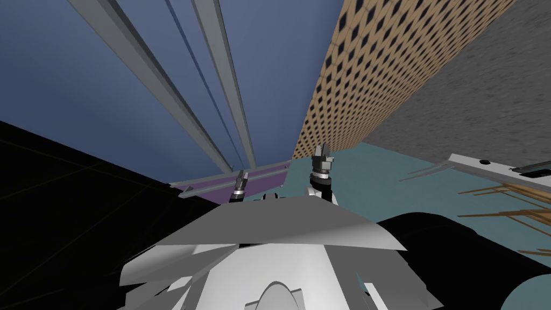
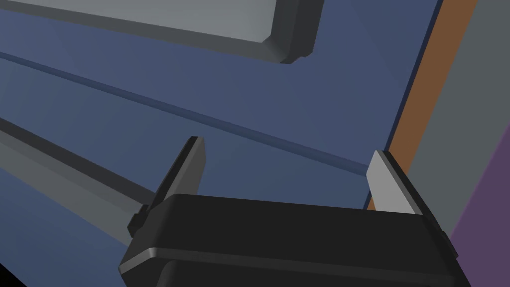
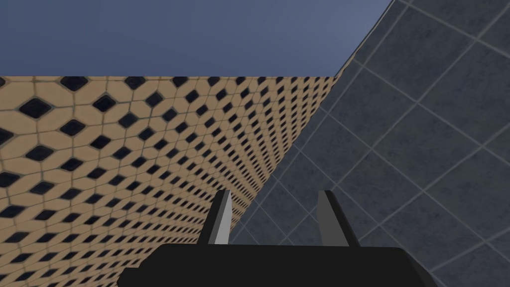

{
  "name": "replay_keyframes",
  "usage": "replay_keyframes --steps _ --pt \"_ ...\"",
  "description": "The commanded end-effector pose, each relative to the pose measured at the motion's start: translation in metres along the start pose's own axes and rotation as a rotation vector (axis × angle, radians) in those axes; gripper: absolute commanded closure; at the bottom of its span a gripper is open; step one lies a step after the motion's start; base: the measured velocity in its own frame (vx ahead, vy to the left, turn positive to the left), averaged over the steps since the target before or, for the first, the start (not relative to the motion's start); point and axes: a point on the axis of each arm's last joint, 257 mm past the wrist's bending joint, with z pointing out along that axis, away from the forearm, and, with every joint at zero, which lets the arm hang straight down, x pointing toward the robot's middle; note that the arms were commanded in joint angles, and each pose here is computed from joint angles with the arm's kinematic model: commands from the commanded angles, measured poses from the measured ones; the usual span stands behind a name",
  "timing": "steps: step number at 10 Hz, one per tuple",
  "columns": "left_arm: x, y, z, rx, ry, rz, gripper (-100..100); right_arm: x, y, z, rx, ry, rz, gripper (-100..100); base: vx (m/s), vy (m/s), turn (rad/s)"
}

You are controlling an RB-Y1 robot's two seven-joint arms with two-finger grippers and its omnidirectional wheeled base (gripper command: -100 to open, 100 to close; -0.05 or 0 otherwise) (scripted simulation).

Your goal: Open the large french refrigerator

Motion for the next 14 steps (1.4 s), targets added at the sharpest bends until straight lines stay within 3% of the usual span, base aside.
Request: replay_keyframes --steps 1,5,6,7,14 --pt "0.007 0.009 -0.007 -0.002 -0.011 -0.022 -100 0.000 0.000 0.000 0.000 0.000 0.000 0 0.060 -0.056 -0.031" --pt "0.026 0.017 -0.011 0.003 -0.045 -0.076 -100 0.000 0.000 0.000 0.000 0.000 0.000 0 0.051 -0.051 -0.011" --pt "0.019 0.016 -0.011 0.003 -0.044 -0.065 -100 0.000 0.000 0.000 0.000 0.000 0.000 0 0.010 -0.004 0.016" --pt "-0.014 0.023 -0.004 -0.005 -0.072 -0.047 -100 0.000 0.000 0.000 0.000 0.000 0.000 0 -0.093 -0.070 -0.241" --pt "-0.139 0.026 0.033 0.003 -0.200 0.005 -100 0.000 0.000 0.000 0.000 0.000 0.000 0 -0.114 -0.097 -0.192"
